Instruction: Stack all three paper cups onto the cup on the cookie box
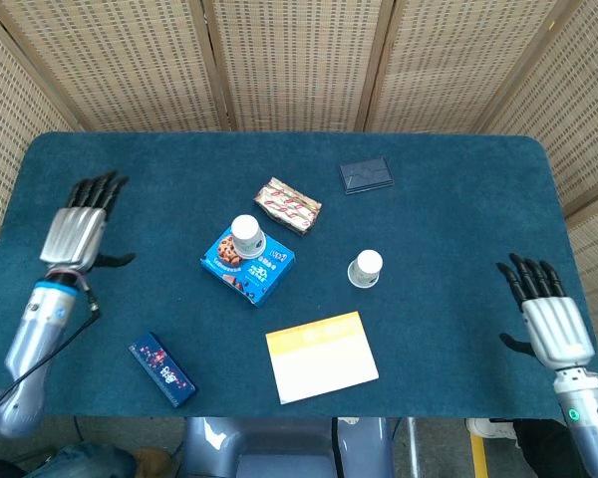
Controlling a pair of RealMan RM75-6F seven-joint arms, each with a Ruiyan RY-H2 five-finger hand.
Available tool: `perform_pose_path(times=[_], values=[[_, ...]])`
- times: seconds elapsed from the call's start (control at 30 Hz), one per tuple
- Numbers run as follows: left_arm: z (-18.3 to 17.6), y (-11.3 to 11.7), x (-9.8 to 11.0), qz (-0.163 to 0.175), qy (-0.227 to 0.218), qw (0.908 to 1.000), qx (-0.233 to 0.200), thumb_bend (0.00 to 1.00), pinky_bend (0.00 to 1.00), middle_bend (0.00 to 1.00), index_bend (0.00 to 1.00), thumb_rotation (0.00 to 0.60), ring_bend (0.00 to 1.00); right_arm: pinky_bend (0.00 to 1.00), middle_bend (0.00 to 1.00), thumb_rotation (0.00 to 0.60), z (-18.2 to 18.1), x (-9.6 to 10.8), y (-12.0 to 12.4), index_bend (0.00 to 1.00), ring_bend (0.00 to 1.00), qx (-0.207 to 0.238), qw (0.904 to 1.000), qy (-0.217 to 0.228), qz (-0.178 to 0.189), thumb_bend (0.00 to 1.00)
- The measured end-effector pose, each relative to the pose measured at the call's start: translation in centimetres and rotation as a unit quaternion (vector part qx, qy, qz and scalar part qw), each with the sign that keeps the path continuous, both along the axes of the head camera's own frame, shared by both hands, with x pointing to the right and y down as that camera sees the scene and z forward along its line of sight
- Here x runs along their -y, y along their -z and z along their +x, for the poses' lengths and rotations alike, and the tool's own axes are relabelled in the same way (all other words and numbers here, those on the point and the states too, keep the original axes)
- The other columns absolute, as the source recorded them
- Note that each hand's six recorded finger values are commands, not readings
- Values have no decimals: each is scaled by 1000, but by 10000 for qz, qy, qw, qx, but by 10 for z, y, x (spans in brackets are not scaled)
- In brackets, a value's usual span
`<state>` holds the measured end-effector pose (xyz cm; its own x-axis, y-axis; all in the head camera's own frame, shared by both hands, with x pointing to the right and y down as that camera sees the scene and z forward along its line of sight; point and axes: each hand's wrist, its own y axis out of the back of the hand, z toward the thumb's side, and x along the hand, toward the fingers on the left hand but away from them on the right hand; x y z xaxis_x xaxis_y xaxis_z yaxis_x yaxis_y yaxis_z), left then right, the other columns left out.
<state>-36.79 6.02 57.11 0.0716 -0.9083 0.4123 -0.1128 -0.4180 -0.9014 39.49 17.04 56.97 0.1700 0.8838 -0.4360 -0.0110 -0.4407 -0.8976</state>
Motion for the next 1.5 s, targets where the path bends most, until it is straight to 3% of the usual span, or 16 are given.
perform_pose_path(times=[0.17, 0.33, 0.6, 0.9, 1.17, 1.37, 1.5], values=[[-52, 8, -65, 10, 599, 9976, 351, 0, 0, 0, 0, 600, 0, 146, 197, 600, -41, 23, -23, 195, 145, 264, 9967, 621, -440, 28], [-62, 6, -90, -111, 504, 9976, 460, 0, 0, 0, 0, 600, 0, 193, 241, 600, -85, 43, -49, 228, 188, 479, 9893, 1086, -847, 117], [-71, 1, -90, -125, 443, 9978, 471, 0, 0, 0, 0, 600, 0, 212, 260, 600, -142, 87, -100, 238, 205, 572, 9843, 1125, -1230, 183], [-76, 0, -85, -193, 530, 9974, 438, 0, 0, 0, 0, 600, 0, 348, 370, 600, -174, 110, -124, 327, 315, 438, 9844, 1086, -1316, 268], [-78, -2, -84, -262, 555, 9973, 407, 0, 0, 0, 0, 600, 0, 479, 481, 600, -180, 114, -135, 450, 435, 305, 9858, 1008, -1308, 395], [-79, -1, -84, -283, 564, 9973, 382, 0, 0, 0, 0, 600, 0, 490, 496, 600, -184, 115, -133, 466, 454, 362, 9866, 996, -1244, 436], [-79, -2, -83, -319, 569, 9972, 353, 0, 0, 0, 0, 600, 0, 489, 497, 600, -193, 121, -117, 471, 456, 551, 9871, 1037, -1083, 436]])
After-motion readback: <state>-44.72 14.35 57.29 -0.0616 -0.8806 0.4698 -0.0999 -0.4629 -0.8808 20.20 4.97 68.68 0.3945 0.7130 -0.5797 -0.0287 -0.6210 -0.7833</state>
